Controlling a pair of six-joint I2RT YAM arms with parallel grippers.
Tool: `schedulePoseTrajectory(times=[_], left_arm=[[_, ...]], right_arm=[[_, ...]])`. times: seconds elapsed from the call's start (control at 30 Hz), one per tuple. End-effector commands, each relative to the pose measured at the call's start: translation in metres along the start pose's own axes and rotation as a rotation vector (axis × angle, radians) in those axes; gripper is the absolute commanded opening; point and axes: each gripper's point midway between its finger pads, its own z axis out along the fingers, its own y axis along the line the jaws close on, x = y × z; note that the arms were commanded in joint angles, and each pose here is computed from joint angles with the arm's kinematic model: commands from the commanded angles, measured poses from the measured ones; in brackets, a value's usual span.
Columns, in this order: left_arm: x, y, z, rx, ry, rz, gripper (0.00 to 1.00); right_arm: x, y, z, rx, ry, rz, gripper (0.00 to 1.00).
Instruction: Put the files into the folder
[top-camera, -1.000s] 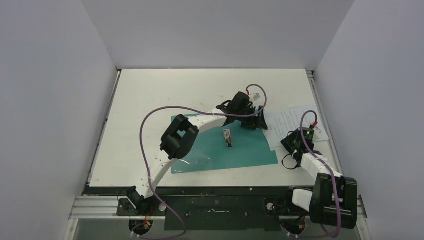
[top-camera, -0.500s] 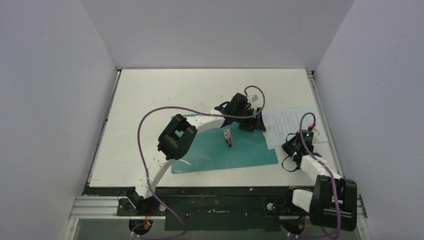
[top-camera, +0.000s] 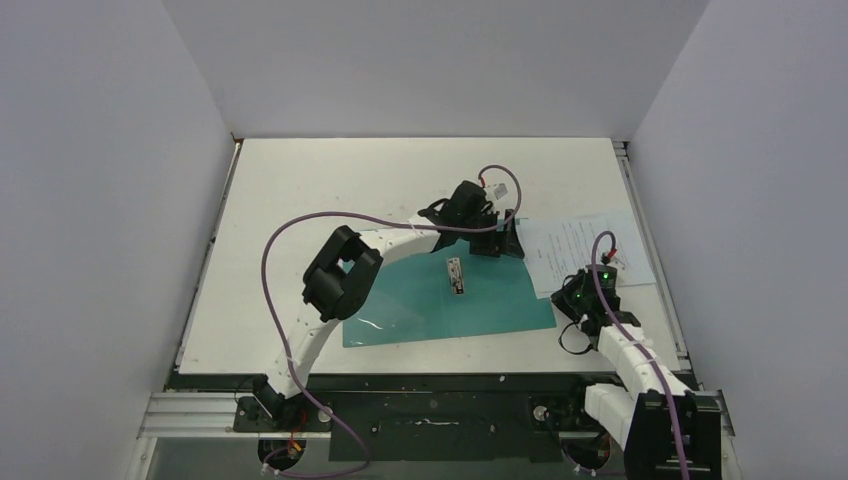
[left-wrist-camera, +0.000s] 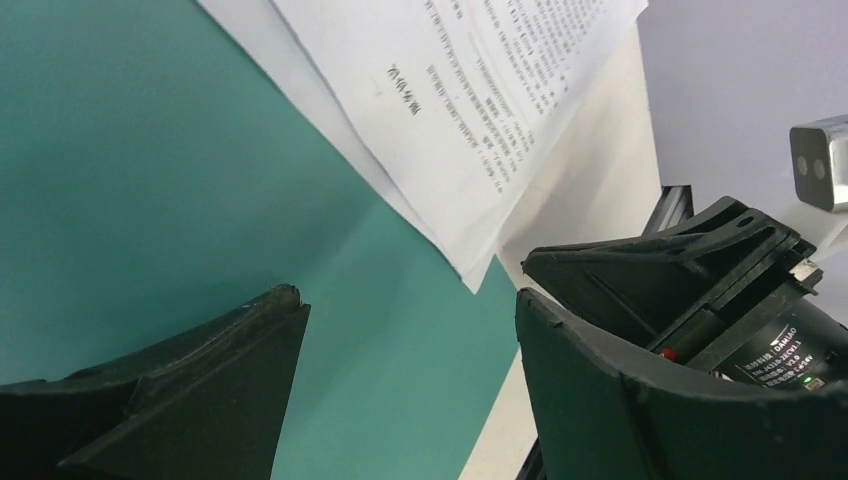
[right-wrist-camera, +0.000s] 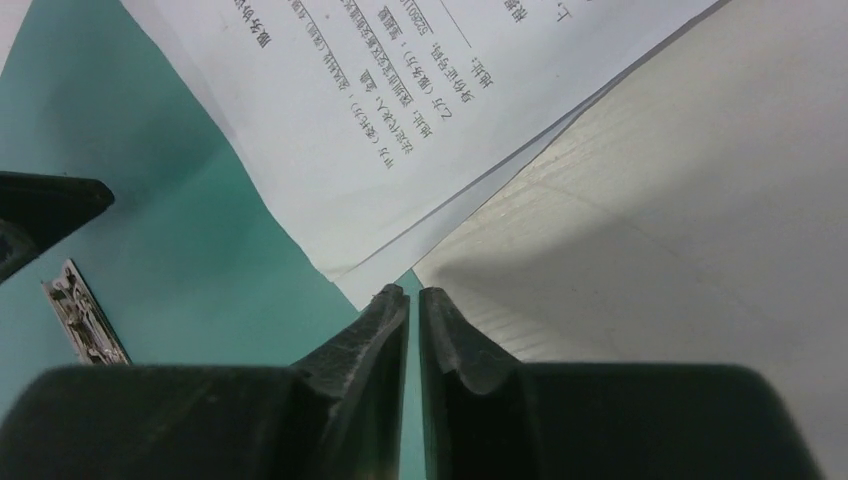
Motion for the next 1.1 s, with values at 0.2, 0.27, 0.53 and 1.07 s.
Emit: schedulePoseTrajectory(times=[0.2,0.27,0.53,1.07], left_arm=[[-0.052,-0.068,-0.027,0.156,-0.118,0.094,0.75],[-0.055,-0.072,-0.021,0.175,-0.115,0.091,0.75],[-0.07,-0.08,0.009,0.249,-0.109,0.054,0.75],[-0.065,-0.053,0.043,0.267,-0.105,-0.009,0.75]], right_arm=[[-0.073,0.033,-0.02,0.001,-0.18,-0.031,0.47],[-0.08,0.038,-0.019,-0.002,-0.192,-0.031,0.51],[-0.105,0.037,-0.011,0.044,-0.25,-0.015,0.62],[-0.137,0.021,0.028,0.15,-0.332,0.054,0.76]])
